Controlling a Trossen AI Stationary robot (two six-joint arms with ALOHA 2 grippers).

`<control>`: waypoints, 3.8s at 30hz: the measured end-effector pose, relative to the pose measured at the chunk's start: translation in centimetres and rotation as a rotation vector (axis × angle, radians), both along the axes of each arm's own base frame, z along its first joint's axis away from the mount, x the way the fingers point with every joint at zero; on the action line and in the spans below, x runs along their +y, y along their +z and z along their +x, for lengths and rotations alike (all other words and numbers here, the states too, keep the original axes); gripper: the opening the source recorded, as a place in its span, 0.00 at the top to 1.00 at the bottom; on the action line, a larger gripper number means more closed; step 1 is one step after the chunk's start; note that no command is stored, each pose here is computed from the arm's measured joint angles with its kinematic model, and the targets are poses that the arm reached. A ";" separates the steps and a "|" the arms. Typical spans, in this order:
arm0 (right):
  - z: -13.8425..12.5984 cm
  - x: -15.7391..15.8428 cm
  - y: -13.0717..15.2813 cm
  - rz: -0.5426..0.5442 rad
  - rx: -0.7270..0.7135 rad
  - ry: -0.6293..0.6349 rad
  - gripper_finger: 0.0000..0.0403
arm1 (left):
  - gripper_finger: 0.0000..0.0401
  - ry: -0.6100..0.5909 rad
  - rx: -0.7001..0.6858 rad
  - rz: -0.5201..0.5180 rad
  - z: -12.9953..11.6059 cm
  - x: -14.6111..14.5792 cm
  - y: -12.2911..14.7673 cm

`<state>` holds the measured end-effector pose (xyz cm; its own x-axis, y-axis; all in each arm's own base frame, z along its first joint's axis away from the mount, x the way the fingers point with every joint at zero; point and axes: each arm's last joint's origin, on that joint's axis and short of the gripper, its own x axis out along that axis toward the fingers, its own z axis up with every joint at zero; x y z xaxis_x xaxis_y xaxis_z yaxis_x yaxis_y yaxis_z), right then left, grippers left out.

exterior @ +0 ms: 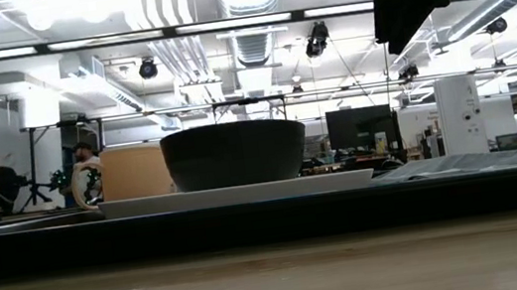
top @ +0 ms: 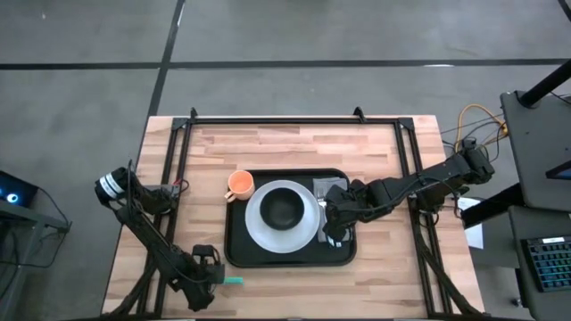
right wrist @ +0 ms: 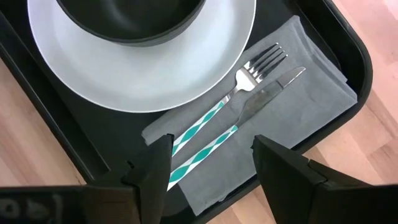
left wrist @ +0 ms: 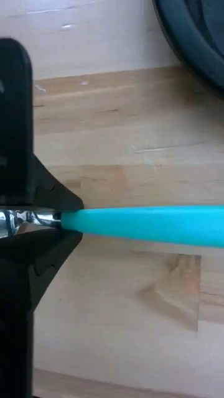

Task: Set up tray
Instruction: Put the green spoon on the gray table napkin to the right of the white blue table knife

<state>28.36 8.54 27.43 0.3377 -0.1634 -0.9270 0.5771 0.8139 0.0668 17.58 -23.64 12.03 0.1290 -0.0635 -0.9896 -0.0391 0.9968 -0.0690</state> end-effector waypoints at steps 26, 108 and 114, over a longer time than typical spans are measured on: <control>-1.2 0.0 6.1 0.439 -0.371 0.122 0.47 | 0.96 -0.473 0.033 0.211 7.6 5.6 18.1; 4.7 -3.7 4.1 0.400 -0.609 -0.123 0.93 | 0.72 -0.591 -0.362 1.071 12.5 14.4 30.2; 1.5 -4.4 3.8 0.385 -0.696 -0.280 0.93 | 0.71 -0.332 -0.509 1.092 10.6 14.6 32.9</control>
<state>29.86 4.15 31.18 0.8469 -0.0407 -0.5301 0.4781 0.4945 0.7259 28.16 -9.03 44.95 0.6476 0.6557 -0.3882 0.0136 0.4994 0.8663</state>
